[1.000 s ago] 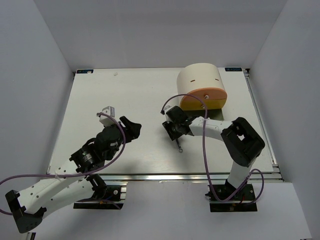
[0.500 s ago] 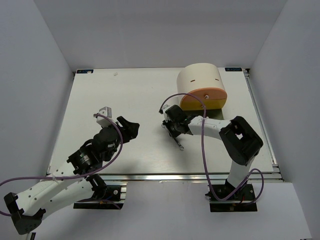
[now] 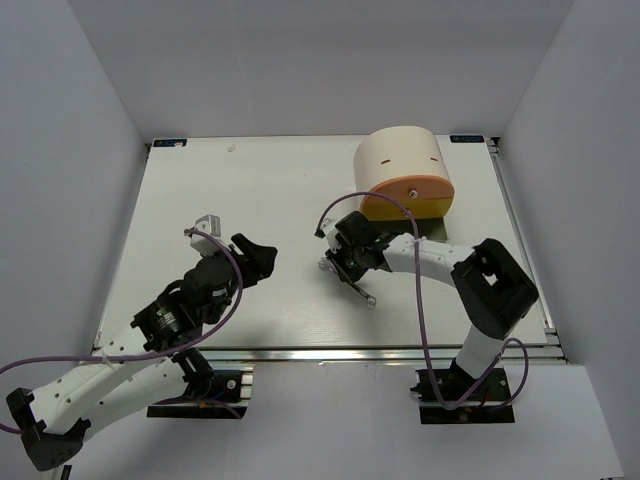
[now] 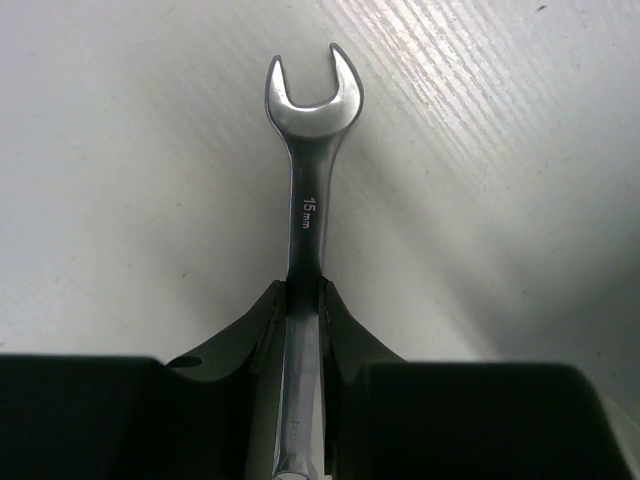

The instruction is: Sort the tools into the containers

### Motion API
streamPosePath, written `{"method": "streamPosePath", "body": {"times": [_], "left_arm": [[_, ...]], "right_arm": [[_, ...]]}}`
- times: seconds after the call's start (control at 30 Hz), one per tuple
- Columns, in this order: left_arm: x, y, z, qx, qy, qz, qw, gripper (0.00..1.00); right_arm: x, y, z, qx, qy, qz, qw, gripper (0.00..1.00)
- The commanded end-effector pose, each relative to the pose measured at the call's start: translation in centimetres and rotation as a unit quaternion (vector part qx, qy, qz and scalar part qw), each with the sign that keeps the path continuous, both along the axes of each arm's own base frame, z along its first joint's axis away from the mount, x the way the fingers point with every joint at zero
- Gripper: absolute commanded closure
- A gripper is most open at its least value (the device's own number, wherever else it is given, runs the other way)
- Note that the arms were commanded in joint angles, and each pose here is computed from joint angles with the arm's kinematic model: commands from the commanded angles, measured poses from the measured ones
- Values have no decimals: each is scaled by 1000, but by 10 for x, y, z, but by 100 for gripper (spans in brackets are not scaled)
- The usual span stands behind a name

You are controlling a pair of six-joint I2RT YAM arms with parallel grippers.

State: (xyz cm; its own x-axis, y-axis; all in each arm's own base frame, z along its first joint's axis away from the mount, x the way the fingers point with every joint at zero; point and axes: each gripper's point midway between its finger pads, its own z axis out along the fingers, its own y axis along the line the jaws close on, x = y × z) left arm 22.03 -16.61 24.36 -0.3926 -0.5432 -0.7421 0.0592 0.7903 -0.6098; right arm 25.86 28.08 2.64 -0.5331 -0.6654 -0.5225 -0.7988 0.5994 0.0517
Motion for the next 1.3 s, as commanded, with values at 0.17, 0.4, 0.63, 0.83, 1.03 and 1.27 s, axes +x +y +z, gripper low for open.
{"method": "streamPosePath", "body": {"times": [0.17, 0.4, 0.63, 0.83, 1.03, 1.27], "left_arm": [[0, 3, -2, 2, 1, 5, 1000, 31], [0, 1, -4, 3, 2, 3, 1000, 31], [2, -1, -2, 3, -5, 1, 1000, 31], [4, -3, -3, 4, -10, -2, 1000, 30], [5, -6, -5, 3, -12, -7, 1000, 30], [5, -8, -7, 1, -16, -11, 1000, 30]], "right_arm": [[-1, 20, 47, 55, -26, 43, 997, 100], [-3, 23, 64, 70, -31, 56, 996, 100], [-14, 24, 113, 99, -71, 128, 984, 100], [-33, 11, 151, 112, -129, 209, 963, 100], [-18, -30, 166, 62, -213, 259, 940, 100], [26, -90, 167, -10, -262, 328, 908, 100]]}}
